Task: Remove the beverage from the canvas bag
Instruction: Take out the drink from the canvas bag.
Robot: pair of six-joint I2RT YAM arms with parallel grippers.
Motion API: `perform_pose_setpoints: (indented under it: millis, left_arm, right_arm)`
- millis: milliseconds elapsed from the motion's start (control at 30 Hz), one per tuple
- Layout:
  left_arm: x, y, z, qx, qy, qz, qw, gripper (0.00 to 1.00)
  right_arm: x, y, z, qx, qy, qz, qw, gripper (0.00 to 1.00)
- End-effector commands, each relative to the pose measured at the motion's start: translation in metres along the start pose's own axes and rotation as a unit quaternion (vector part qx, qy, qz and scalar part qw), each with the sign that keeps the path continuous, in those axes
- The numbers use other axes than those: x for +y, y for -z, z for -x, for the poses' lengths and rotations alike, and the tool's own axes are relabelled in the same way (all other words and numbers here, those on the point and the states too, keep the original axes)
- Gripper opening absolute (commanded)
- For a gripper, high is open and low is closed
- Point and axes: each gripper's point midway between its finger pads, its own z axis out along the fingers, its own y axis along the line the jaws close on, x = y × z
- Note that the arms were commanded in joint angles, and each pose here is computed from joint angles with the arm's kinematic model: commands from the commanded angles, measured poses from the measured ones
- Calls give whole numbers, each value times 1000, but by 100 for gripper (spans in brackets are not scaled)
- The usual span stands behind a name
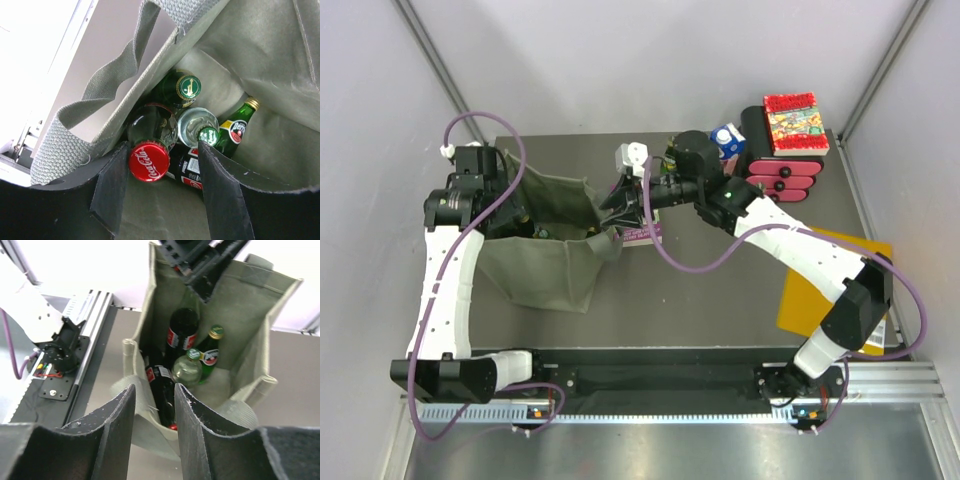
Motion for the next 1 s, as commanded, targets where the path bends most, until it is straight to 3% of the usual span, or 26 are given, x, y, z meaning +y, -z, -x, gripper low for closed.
perform_pose_setpoints:
  millis: [0,400,967]
  left_arm:
    - [-1,-1,20,-44,4,0,999,61]
    - [-3,-10,22,-47,-3,2,999,59]
    - [-6,-13,14,-25,-19,-8,999,49]
  right_arm:
    - [19,2,38,-32,37,19,999,37]
    - [17,1,34,-26,36,13,999,35]
    - [15,0,29,-20,37,8,999,35]
